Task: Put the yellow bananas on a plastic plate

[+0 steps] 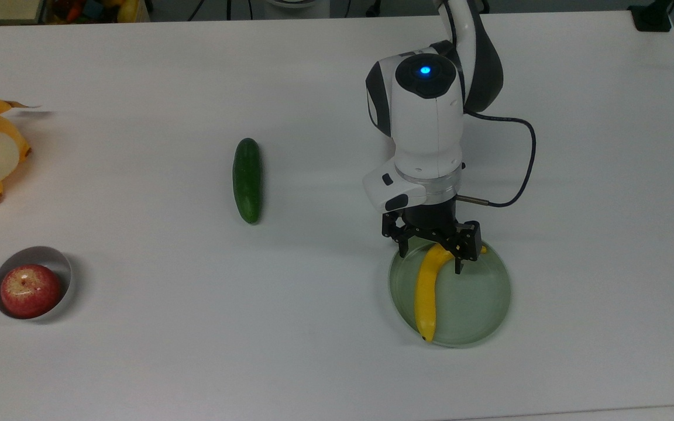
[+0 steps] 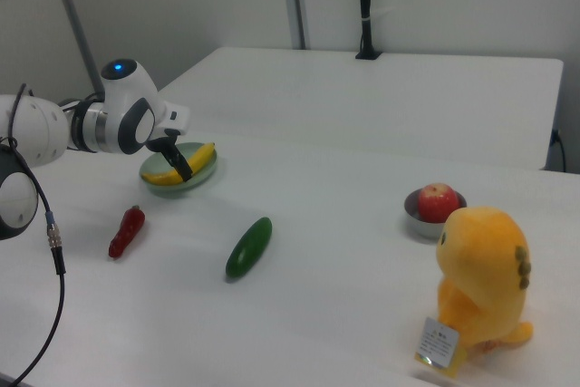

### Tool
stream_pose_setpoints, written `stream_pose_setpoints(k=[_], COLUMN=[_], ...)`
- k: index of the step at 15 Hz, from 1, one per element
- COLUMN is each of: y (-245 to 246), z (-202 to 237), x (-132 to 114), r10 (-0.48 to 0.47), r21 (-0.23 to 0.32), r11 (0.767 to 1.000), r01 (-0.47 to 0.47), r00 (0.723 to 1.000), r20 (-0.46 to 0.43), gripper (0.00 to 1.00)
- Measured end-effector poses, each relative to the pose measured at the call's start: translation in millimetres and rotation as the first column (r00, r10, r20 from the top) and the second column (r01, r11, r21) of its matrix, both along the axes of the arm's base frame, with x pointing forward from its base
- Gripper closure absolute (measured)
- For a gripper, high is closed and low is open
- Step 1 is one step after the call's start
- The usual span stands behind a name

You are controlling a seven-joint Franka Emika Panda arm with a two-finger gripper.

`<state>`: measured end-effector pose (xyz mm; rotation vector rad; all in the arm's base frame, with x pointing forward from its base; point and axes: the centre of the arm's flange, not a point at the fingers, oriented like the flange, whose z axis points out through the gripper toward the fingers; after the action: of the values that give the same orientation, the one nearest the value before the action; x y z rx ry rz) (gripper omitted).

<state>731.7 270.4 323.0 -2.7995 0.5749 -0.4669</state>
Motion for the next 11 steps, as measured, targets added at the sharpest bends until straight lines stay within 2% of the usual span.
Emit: stream_pose_setpoints(k=[3,6,9,11], y=[-2.5,-23.1,-74.2,-106.4], z=[26.6,87.9,152.4,187.9], x=[4.3,4.3,-7.7,-27.7], r10=[-0.005,-0.033,-0.083,-0.106], r21=[0.015,0.035,0.028,0.007], r11=[1.0,0.999,0.996,0.994], r01=[0.005,0.03,0.082,0.107], r00=[0.999,0.996,0.996,0.992], r20=[0.038,0.085,0.027,-0.069], gripper=[0.0,0.0,0.0,0.0])
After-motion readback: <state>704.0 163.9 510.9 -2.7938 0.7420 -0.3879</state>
